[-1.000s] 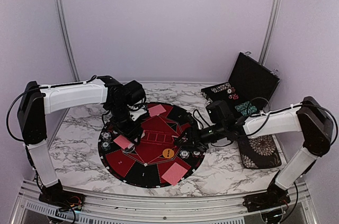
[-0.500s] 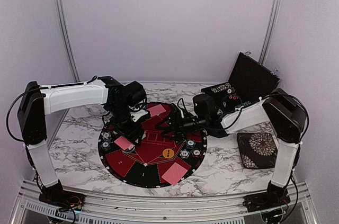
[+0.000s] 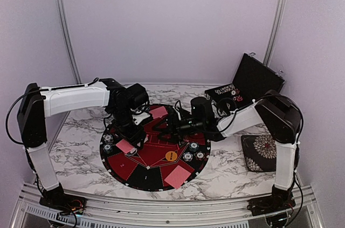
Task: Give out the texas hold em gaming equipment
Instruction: Pick up the poker card from the face-down deck piles.
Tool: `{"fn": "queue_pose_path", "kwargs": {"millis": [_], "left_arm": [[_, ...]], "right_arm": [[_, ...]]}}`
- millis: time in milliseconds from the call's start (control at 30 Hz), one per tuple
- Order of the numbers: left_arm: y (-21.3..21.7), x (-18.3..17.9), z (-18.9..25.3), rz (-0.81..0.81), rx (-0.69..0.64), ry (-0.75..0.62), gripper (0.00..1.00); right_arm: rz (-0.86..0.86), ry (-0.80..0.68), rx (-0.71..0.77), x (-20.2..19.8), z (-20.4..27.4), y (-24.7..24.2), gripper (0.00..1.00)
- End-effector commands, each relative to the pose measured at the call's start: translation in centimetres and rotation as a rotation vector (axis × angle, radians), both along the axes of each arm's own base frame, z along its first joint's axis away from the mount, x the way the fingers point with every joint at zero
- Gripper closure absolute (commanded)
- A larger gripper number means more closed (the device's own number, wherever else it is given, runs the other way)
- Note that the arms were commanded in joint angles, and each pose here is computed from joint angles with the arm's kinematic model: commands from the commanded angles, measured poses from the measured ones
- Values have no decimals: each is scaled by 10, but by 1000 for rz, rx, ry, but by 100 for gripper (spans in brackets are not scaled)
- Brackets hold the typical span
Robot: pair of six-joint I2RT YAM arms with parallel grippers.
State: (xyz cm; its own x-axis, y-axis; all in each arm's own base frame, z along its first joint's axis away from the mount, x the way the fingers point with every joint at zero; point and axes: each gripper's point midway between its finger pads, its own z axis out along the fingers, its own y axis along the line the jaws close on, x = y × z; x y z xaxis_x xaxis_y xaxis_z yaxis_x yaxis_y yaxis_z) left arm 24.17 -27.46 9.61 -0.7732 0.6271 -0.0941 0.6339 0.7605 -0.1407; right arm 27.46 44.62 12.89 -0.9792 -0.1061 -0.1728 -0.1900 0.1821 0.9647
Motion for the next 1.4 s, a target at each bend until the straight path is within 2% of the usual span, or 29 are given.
{"fn": "queue_pose_path", "kwargs": {"millis": [0,1033,1367], "left_arm": [[2,-8,12,-9,-18,-2,53],[2,-10,16,-18,-31,-13,53],[2,-11,17,-19,-32,-14,53]], "right_arm": [[23,-15,41,0,7,15,32],[83,11,72,-6,3,58,41],[89,15,81,-6,4,66,46]]}}
